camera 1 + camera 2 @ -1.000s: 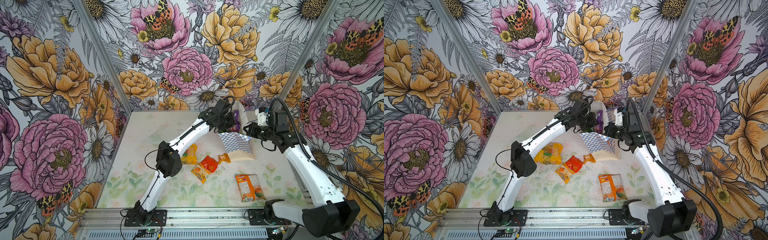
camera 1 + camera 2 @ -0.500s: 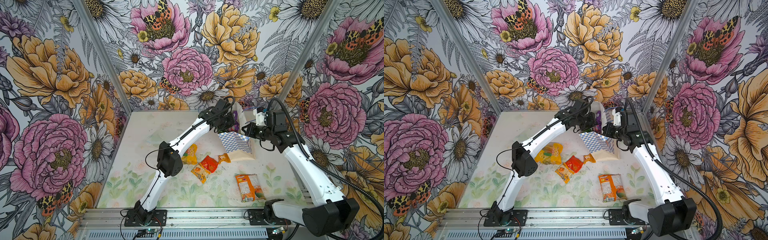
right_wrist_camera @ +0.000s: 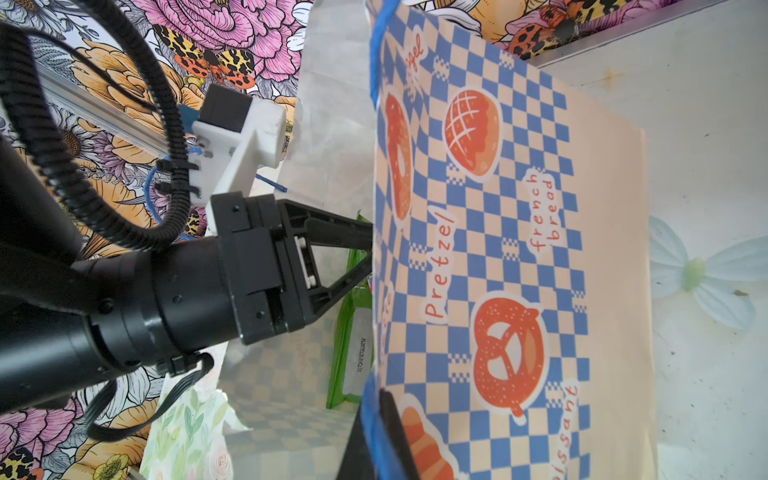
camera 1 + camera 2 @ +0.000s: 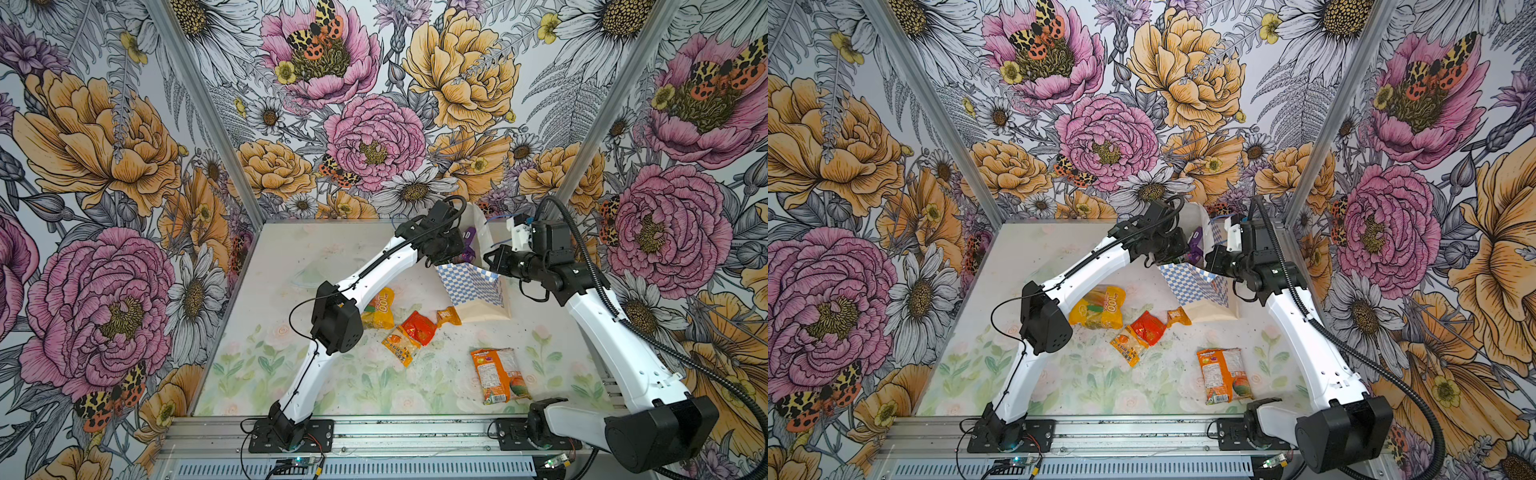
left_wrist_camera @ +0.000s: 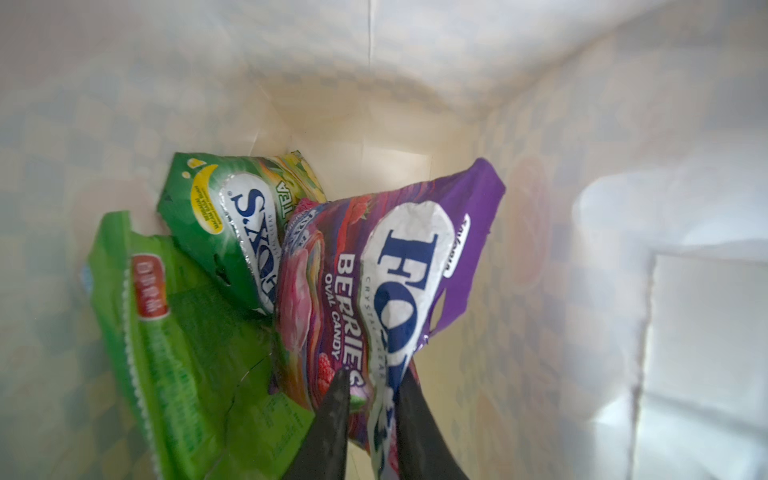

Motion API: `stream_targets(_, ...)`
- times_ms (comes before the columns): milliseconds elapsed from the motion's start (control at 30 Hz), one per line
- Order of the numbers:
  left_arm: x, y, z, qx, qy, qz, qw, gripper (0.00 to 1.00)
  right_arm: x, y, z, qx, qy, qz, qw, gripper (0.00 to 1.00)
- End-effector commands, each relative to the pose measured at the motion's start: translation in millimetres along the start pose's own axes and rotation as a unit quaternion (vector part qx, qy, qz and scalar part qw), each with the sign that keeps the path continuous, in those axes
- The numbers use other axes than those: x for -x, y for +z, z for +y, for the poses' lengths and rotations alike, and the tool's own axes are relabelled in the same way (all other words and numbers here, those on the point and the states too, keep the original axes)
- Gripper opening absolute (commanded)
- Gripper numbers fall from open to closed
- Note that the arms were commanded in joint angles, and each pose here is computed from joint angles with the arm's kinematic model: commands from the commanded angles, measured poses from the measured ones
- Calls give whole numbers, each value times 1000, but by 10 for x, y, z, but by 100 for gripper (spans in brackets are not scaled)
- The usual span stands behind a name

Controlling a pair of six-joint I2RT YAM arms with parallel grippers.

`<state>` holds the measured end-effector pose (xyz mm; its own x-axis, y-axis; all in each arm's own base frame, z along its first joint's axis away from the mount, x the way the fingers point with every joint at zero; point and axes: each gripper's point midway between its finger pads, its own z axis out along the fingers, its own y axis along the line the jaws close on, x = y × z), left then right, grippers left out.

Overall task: Place the snacks into the paper bag
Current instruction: 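Open the left gripper to release the purple bag inside the paper bag, then withdraw left gripper from the paper bag toward the orange candy bag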

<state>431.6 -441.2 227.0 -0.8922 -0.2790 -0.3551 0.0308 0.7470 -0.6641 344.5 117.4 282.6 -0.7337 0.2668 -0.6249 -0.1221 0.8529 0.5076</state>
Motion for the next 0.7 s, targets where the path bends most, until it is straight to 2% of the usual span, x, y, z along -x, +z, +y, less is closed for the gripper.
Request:
stream_targets(0,246,-421,-193,-22,15,-48,999,26,238,-154,170,15,-25,-44,999,0)
stream_targets(67,266,-496,-210,-23,18,-54,998,30,247,-173,174,13,-27,-46,998,0)
stream_targets(200,293,-695,-276,-40,26,-52,998,45,262,-189,161,7,-30,-49,998,0)
stream_targets(367,368,-1100,-354,-50,52,-78,994,57,251,-173,126,0,-30,-47,998,0)
stream_targets(533,374,-1464,-388,-74,87,-70,991,63,253,-179,108,-4,-34,-48,998,0)
stream_targets(633,352,-1744,-354,-72,110,-84,988,67,258,-188,85,-9,-36,-46,998,0)
stream_targets(667,342,-1941,-358,-75,117,-97,986,68,256,-186,76,-11,-35,-45,998,0)
